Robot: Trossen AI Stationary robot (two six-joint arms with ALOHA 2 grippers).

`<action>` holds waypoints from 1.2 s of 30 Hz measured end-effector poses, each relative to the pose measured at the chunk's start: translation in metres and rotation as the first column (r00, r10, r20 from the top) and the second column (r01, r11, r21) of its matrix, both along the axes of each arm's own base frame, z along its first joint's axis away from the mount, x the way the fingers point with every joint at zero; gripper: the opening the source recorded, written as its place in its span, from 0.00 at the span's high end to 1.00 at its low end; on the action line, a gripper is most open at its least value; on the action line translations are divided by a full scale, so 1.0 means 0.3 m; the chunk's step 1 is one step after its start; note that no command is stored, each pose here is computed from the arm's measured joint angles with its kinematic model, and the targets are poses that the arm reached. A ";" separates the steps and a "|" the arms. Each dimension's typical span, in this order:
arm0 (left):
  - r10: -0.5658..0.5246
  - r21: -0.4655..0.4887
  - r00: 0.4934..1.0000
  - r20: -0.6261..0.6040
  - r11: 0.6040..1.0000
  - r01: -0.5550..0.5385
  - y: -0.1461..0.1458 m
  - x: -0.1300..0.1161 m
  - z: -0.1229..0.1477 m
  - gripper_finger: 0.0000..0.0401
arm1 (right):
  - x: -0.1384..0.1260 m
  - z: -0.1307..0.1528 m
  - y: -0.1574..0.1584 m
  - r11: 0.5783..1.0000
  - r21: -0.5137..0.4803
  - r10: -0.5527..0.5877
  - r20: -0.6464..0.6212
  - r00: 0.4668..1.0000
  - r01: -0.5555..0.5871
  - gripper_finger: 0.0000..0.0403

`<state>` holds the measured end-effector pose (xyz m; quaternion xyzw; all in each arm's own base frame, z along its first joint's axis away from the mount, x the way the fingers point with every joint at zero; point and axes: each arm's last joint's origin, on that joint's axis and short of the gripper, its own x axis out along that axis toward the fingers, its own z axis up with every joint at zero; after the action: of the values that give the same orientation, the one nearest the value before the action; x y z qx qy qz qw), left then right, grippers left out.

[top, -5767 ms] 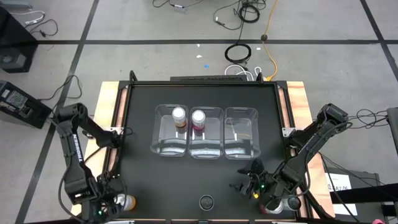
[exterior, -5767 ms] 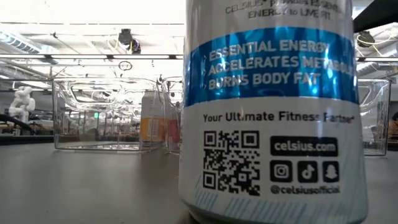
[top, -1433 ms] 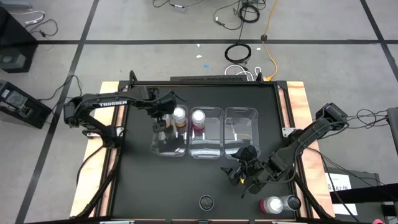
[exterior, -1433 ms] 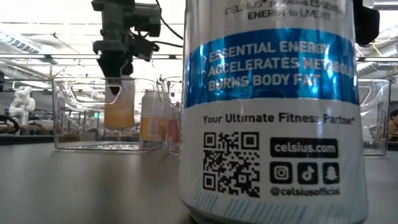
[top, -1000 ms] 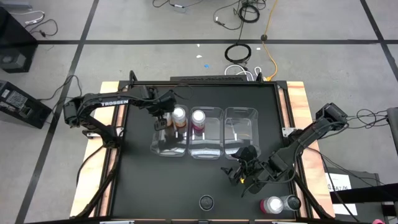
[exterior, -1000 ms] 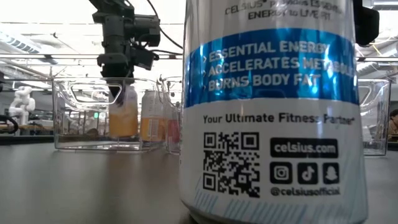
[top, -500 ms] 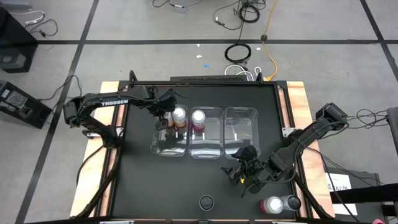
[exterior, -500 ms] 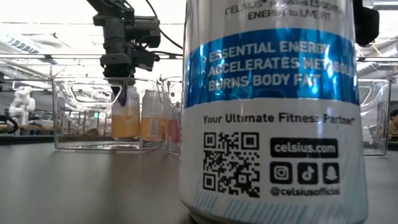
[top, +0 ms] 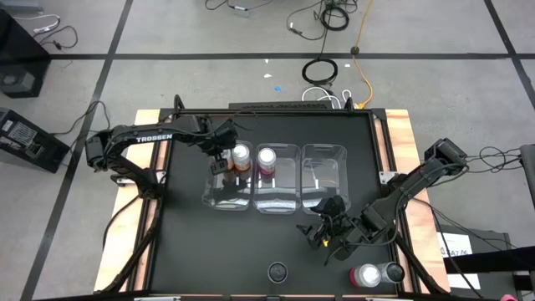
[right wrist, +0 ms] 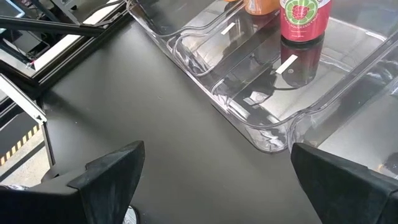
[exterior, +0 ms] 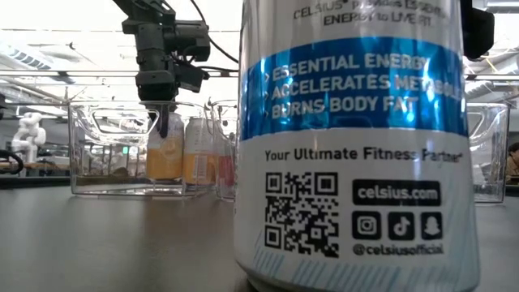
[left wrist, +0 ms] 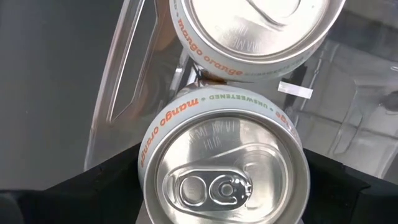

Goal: Sort soda cans
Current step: Put the left yellow-white soda can into the middle left transparent bin

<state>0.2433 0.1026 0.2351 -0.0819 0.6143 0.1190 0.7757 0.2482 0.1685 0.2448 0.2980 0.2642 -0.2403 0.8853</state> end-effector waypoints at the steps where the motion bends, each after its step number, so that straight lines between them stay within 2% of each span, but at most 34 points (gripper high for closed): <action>1: 0.000 0.000 1.000 0.000 1.000 0.000 0.000 0.000 0.000 0.16 | 0.000 0.000 0.000 1.000 0.000 0.000 0.000 1.000 0.000 0.01; 28: 0.047 -0.017 0.999 -0.023 0.999 -0.047 -0.003 -0.007 -0.003 0.15 | 0.001 0.001 0.001 1.000 0.001 0.002 0.001 1.000 -0.002 0.01; 36: 0.053 0.019 0.999 -0.006 0.998 -0.053 0.003 0.000 0.000 0.15 | 0.003 0.002 0.002 1.000 0.009 0.002 0.009 1.000 -0.002 0.01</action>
<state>0.2434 0.1037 0.2350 -0.0905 0.6131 0.1456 0.7711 0.2490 0.1691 0.2455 0.3028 0.2615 -0.2369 0.8853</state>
